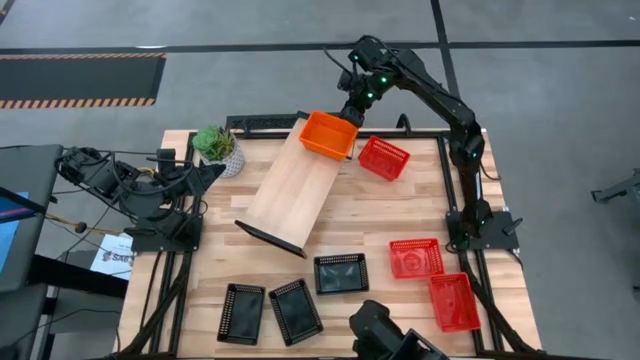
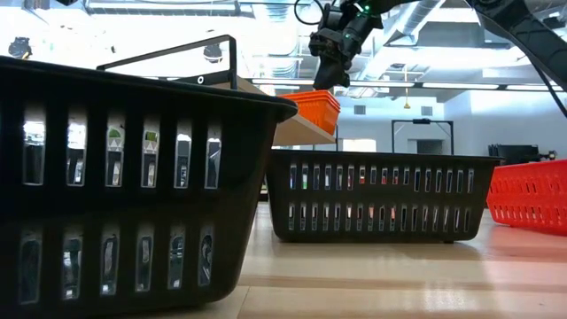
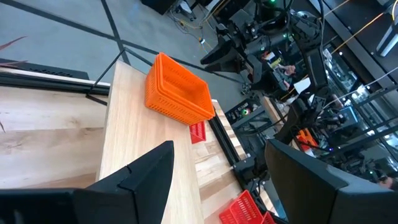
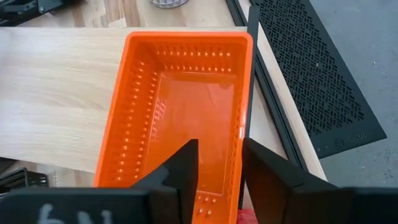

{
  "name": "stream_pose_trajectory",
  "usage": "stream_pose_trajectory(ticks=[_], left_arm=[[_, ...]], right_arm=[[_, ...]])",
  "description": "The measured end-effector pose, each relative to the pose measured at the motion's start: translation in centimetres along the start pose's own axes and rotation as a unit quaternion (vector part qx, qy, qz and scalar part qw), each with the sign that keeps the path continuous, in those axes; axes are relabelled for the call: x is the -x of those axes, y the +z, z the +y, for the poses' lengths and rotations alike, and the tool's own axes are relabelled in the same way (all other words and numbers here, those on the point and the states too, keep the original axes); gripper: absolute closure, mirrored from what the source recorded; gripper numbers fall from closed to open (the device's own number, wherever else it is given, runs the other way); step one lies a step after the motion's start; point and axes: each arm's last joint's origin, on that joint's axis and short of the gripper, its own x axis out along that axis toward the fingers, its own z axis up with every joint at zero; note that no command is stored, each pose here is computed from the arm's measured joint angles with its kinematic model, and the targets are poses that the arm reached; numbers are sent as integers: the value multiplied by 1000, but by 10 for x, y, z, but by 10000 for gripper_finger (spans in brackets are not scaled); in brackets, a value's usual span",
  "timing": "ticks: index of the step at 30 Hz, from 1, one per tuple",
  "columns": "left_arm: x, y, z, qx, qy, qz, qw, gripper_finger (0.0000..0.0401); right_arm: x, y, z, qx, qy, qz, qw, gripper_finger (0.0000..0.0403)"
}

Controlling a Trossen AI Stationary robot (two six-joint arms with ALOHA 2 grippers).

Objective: Stack baskets on shelf by color
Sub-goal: Put the top red bin on the shelf

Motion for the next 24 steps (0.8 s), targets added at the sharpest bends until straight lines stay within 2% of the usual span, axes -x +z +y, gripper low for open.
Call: stream_pose_trajectory(ticks=[5,11,16,19,24], left_arm=[[0,0,2,-4,5,1,1000,159],[0,0,2,-6,5,1,1000,159],[0,0,2,-5,5,2,1000,159],[0,-1,2,-5,4,6,1000,159],[0,-1,2,-3,4,7,1000,159]], right_arm=[[21,-3,5,-15,-4,-8,1000,235],[72,-16,11,-49,-34,-22,998,234],[111,-37,15,-81,-72,3,994,238],[123,-49,16,-98,-94,27,990,237],[124,-65,16,-125,-100,49,986,238]])
